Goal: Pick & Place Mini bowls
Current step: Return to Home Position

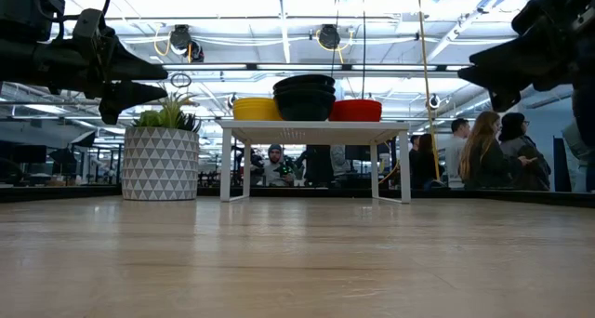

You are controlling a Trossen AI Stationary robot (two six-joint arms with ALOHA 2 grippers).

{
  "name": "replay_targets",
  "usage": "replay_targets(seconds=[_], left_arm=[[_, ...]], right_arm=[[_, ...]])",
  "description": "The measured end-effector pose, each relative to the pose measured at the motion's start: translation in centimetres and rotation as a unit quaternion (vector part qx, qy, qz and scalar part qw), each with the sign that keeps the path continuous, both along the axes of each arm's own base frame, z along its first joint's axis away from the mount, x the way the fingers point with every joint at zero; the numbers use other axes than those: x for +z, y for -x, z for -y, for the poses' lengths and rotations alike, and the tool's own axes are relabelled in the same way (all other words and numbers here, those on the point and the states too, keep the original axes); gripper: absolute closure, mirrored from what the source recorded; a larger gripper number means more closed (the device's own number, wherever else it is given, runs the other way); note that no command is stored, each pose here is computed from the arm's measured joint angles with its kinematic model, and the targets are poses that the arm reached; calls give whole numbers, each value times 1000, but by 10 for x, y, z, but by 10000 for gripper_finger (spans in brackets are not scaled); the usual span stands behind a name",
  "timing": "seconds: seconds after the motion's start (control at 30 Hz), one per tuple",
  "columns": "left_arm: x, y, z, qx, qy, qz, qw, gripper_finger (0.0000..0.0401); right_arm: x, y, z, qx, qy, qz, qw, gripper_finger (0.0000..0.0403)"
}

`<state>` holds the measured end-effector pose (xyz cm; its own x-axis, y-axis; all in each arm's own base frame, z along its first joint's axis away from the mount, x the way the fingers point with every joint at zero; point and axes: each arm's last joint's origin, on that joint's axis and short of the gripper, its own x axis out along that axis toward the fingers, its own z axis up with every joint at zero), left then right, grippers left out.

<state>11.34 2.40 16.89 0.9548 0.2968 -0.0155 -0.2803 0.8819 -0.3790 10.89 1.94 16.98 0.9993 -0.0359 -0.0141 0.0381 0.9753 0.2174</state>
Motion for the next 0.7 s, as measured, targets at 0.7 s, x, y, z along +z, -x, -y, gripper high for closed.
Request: replay_targets(seconds=[0.7], left_arm=[[0,0,0,0,0,0,1000,203]], right_arm=[[2,1,0,0,-3,10,1000,275]])
